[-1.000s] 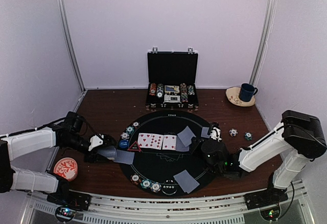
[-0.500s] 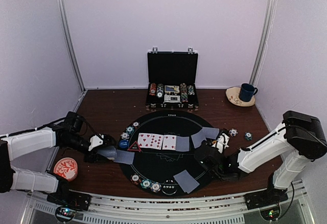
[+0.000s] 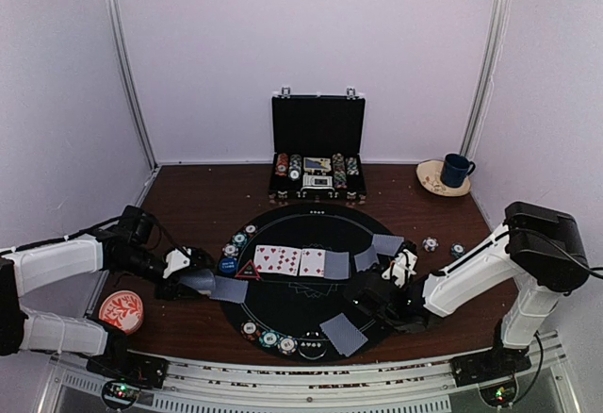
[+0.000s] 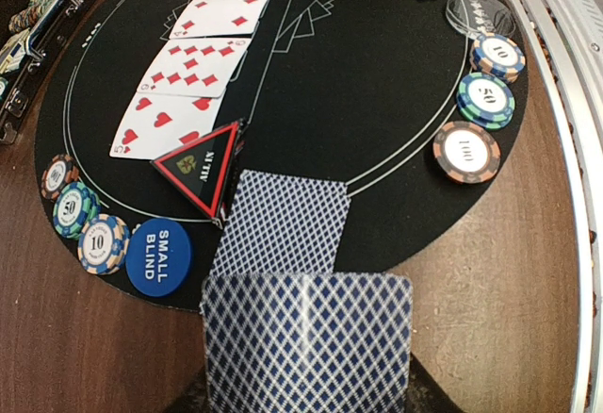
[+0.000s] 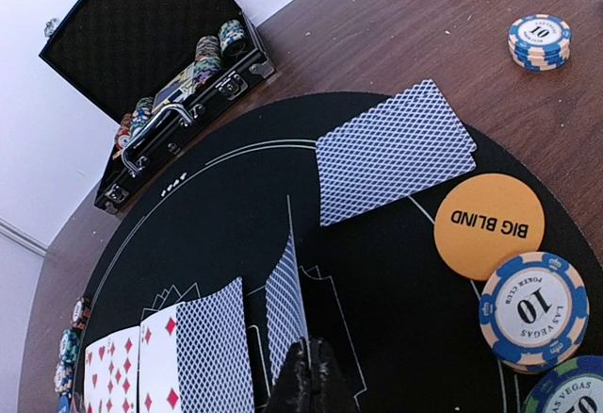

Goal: Distribute texas hold em gaming equipment
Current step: Distribute the poker card in the community card area.

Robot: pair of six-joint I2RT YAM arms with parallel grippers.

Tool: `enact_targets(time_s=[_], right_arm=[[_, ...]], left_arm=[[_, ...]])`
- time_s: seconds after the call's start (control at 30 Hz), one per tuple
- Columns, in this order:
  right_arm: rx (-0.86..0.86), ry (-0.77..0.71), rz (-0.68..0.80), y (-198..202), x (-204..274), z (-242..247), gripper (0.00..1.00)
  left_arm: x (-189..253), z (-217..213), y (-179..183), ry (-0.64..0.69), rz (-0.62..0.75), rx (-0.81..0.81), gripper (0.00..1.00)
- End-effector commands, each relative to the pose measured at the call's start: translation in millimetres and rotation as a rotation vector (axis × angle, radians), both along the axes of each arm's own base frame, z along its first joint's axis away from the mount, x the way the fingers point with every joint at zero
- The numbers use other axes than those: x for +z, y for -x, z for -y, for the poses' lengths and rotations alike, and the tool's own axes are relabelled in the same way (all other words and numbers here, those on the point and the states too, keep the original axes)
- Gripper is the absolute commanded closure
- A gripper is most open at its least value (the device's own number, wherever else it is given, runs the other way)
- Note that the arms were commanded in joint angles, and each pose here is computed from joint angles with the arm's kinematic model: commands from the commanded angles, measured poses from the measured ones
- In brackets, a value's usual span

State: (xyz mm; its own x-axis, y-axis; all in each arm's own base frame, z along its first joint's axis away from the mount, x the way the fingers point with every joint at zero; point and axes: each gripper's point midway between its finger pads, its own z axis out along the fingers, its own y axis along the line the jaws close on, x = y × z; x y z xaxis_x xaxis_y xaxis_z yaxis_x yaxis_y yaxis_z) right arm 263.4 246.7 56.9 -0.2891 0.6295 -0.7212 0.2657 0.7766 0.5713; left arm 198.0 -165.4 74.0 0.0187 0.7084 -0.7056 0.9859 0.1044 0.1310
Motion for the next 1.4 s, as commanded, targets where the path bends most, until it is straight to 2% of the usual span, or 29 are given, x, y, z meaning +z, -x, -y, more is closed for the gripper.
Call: enact_targets(time_s=[0.0,0.17,0.37,0.63,0.8,1.23,1.37], right_arm=[[-0.01,0.037,-0.019,-1.4,-8.7,-0.5,1.0],[0.008,0.045,-0.038,-3.7,-16.8,-10.4,0.99],[0.01,0.053,-0.061,-4.0,-24.7,-14.0,0.89],[0.01,0.052,-0.066,-1.1,-25.0,-11.9,0.91],[0.025,0.052,-0.068,1.3,-24.5,-17.0,0.86],[0.041,0.05,-0.068,7.8,-21.6,-21.3,0.84],[0.043,0.05,-0.067,9.4,-21.1,-21.5,0.81]], left_arm=[[6.5,2.8,-5.0,0.018,0.028,0.0,0.86],[6.6,2.9,-5.2,0.018,0.028,0.0,0.86],[6.4,2.9,-5.0,0.018,0.028,0.0,0.86],[6.8,2.7,-5.4,0.018,0.029,0.002,0.86],[6.9,2.7,-5.2,0.019,0.028,0.003,0.86],[7.9,2.6,-5.1,0.02,0.032,0.004,0.86],[8.2,2.9,-5.1,0.02,0.033,0.003,0.86]])
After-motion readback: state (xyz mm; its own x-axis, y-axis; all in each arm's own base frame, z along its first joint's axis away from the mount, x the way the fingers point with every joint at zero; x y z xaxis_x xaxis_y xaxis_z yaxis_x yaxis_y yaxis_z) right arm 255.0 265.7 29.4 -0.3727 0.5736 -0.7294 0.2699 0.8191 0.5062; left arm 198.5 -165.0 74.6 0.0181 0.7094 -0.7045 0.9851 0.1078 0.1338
